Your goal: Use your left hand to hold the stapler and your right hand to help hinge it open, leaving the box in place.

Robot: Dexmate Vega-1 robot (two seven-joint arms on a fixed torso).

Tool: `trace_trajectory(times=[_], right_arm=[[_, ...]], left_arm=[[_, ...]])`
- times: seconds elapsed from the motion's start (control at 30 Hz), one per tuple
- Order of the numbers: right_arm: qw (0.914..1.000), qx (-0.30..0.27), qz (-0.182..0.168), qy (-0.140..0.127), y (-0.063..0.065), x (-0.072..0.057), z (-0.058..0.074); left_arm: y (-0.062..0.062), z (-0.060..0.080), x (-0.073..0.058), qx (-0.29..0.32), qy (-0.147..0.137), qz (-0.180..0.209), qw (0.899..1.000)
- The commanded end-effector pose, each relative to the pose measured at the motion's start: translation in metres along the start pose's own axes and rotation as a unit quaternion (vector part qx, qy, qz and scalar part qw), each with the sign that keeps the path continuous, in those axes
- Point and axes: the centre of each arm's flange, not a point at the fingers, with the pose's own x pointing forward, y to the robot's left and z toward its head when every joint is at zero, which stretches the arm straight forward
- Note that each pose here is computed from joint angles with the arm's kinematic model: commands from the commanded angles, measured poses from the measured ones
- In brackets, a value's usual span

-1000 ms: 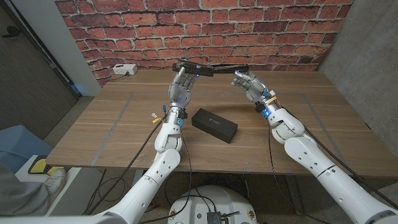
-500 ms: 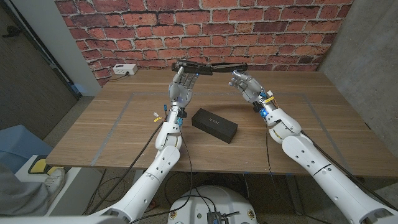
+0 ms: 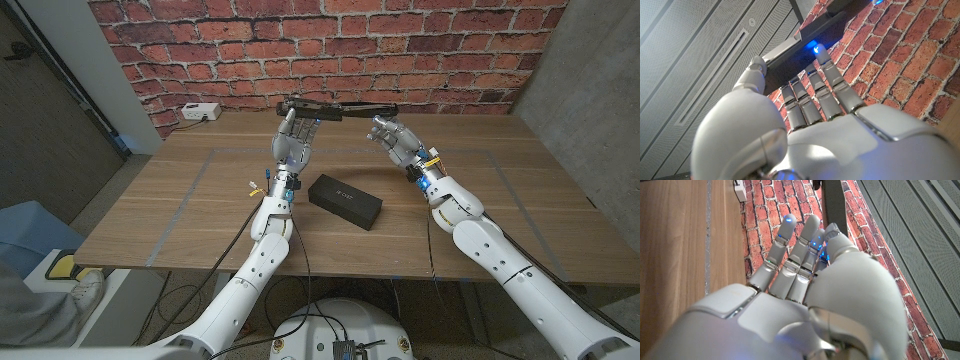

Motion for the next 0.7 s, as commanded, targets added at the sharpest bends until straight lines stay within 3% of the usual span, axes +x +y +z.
trace_trajectory(times=[0.03, 0.7], right_arm=[[1.0000, -0.001, 0.000, 0.000, -0.0013, 0.0000, 0.0003], [0.9999, -0.005, -0.009, 0.003, -0.0002, -0.0034, -0.0022]], left_arm=[[-0.0022, 0.0013, -0.0028, 0.003, 0.000, 0.008, 1.000], [0.0056, -0.0018, -0.0040, -0.003, 0.008, 0.011, 1.000]])
